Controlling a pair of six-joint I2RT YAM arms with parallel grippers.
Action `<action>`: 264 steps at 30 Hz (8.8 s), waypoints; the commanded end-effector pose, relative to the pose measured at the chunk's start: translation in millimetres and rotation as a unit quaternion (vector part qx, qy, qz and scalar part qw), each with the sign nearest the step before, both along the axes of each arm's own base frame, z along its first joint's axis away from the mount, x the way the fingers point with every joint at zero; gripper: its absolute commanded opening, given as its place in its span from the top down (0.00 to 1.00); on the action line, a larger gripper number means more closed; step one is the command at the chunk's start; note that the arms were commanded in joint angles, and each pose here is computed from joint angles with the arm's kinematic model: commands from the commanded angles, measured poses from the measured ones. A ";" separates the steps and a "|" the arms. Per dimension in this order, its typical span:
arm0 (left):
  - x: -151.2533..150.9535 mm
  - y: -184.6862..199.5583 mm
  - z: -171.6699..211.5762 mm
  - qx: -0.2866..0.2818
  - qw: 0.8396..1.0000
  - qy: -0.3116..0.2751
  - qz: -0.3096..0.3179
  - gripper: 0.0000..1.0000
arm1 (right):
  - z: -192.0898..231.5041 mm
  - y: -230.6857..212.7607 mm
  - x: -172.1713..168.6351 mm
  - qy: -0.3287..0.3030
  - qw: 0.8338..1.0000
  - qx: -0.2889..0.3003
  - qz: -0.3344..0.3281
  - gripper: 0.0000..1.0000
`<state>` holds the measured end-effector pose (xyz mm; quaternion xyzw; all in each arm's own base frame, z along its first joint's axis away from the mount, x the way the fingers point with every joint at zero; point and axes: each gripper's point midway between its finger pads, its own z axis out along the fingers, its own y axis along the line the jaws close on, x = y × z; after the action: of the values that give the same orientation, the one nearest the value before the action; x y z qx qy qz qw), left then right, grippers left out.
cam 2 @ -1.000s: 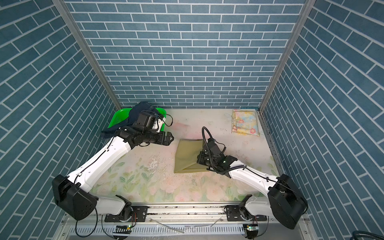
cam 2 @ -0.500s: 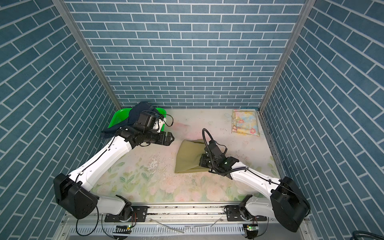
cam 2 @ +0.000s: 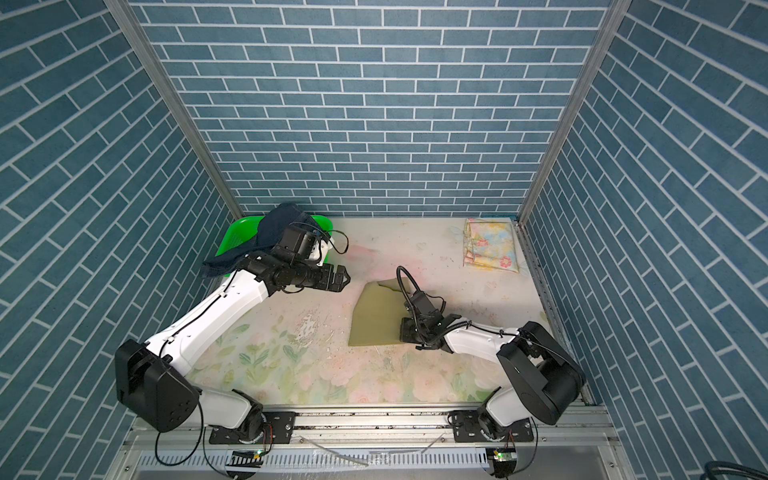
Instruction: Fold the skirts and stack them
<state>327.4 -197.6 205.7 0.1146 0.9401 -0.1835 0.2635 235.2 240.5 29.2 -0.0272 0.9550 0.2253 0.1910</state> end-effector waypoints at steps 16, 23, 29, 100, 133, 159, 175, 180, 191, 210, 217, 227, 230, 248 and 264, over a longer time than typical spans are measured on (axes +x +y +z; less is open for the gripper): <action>31.5 -63.2 -81.1 0.184 0.972 -0.052 -0.134 0.04 | 70.0 -64.3 45.2 -0.082 0.992 0.076 -0.053 0.35; 59.0 -82.1 -98.0 0.207 0.964 -0.059 -0.153 0.03 | 55.8 -61.1 56.9 -0.072 0.992 0.087 -0.052 0.37; 73.1 -63.4 -140.7 0.214 0.972 0.000 -0.094 0.05 | 44.0 -55.0 58.0 -0.057 0.994 0.086 -0.043 0.40; 67.1 -10.4 -163.8 0.068 0.994 0.058 0.064 0.00 | 1.7 44.0 94.0 -0.052 0.995 0.051 0.061 0.43; 64.8 -10.7 -108.2 0.027 0.997 0.006 0.072 0.00 | 101.5 81.1 87.5 -0.065 0.981 0.165 0.081 1.00; 44.5 0.3 -69.7 0.001 0.996 -0.032 0.080 0.00 | 81.0 33.6 59.7 -0.031 0.995 0.093 0.026 1.00; 45.9 -0.9 -78.3 0.014 0.997 -0.020 0.079 0.00 | 54.1 4.7 91.9 -0.021 0.999 0.018 0.039 1.00; 46.9 -6.9 -80.4 0.014 0.997 -0.017 0.073 0.00 | 43.1 -0.2 93.0 -0.013 0.999 0.013 0.042 1.00; 43.9 -22.9 -80.7 0.025 0.998 -0.021 0.051 0.00 | -3.4 2.7 94.1 -0.002 0.999 0.009 0.052 1.00; 65.1 -119.3 -106.3 -0.085 0.995 -0.025 -0.046 0.20 | -29.0 -4.7 88.6 0.018 0.999 -0.009 0.043 1.00; 87.7 -112.2 -142.6 -0.071 0.997 -0.013 -0.016 0.28 | -31.7 -5.1 86.5 0.023 0.999 -0.010 0.045 1.00; 94.1 -55.0 -194.2 -0.024 0.997 0.038 0.064 0.38 | -33.5 -6.1 88.5 0.022 0.998 -0.019 0.051 1.00; 93.5 -46.4 -189.1 -0.005 0.996 0.038 0.078 0.38 | -33.8 -4.6 90.3 0.023 0.998 -0.019 0.052 1.00; 66.6 -45.8 -120.8 0.008 0.999 -0.016 0.043 0.12 | -16.2 -3.5 96.7 0.004 0.999 -0.015 0.048 1.00; 50.2 -73.8 -123.7 -0.011 0.999 -0.024 -0.021 0.11 | 39.9 -6.5 114.4 -0.058 0.998 0.023 0.031 0.41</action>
<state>372.0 -264.2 76.8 0.1206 0.9345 -0.1914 0.2746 343.3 240.0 53.5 -0.0693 0.9396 0.2533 0.2197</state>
